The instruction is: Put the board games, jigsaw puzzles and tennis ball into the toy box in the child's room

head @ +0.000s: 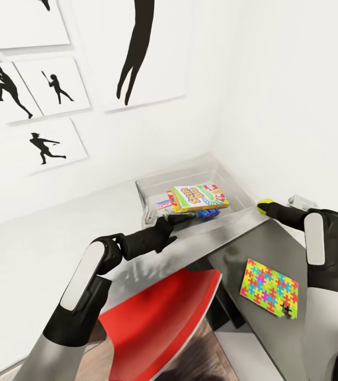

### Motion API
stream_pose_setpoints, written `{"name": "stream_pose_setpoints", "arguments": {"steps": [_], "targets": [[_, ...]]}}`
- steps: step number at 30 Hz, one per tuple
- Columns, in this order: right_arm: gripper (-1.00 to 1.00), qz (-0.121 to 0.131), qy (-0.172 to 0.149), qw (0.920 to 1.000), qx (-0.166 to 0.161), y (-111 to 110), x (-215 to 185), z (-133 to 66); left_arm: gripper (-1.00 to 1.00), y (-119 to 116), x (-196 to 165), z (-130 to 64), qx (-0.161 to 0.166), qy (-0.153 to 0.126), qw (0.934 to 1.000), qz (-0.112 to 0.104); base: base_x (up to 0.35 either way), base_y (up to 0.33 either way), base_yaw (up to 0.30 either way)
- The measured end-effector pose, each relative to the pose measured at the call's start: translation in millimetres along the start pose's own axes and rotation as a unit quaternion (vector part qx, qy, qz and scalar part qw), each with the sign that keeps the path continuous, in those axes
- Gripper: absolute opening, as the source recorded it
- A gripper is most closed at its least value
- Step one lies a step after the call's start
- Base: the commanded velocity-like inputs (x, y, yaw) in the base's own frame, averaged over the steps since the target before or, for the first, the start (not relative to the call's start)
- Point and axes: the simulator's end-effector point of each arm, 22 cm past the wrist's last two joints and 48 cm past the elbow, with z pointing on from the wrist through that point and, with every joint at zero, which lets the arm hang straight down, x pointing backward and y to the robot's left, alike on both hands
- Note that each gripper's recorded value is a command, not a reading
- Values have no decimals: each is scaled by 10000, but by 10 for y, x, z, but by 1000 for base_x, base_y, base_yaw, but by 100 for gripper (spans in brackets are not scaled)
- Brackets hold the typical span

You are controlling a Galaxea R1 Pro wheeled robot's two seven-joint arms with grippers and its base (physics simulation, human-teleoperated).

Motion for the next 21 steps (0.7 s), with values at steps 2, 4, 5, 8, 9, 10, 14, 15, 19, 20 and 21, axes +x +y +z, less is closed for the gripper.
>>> {"name": "stream_pose_setpoints", "arguments": {"steps": [2, 4, 5, 8, 9, 10, 14, 15, 19, 20, 21], "targets": [[-100, 17, -20, 10000, -31, 15, -17, -17, 100, -17, 0, -5, 9, -3, 10000, 13, 0, 0, 193], [-100, 40, -46, 10000, -73, 33, -40, -38, 100, -35, 1, -9, 21, -5, 10000, 25, 0, 0, 193], [-100, 47, -62, 9999, -88, 39, -53, -50, 100, -46, 3, -11, 28, -5, 10000, 31, 0, 0, 193], [-100, 56, -99, 9999, -115, 54, -86, -79, 100, -76, 5, -18, 49, -10, 10000, 50, 0, 0, 193], [-100, 57, -113, 9998, -122, 56, -98, -89, 100, -89, 6, -19, 63, -10, 10000, 56, 0, 0, 193], [-100, 59, -127, 9998, -130, 60, -109, -99, 100, -107, 8, -21, 83, -10, 9999, 64, 0, 0, 193], [-100, 62, -169, 9997, -150, 72, -147, -134, 100, -175, 15, -31, 176, -7, 9998, 95, 0, 0, 193], [-100, 61, -186, 9997, -154, 75, -161, -145, 100, -197, 20, -34, 212, 3, 9997, 109, 0, 0, 193], [-100, 58, -239, 9996, -167, 83, -204, -186, 100, -266, 53, -47, 314, 64, 9993, 176, 0, 0, 193], [-100, 56, -256, 9995, -172, 87, -218, -198, 100, -282, 64, -51, 338, 84, 9992, 195, 0, 0, 193], [-100, 56, -262, 9995, -174, 89, -223, -204, 100, -289, 65, -54, 342, 83, 9992, 201, 0, 0, 193]]}}
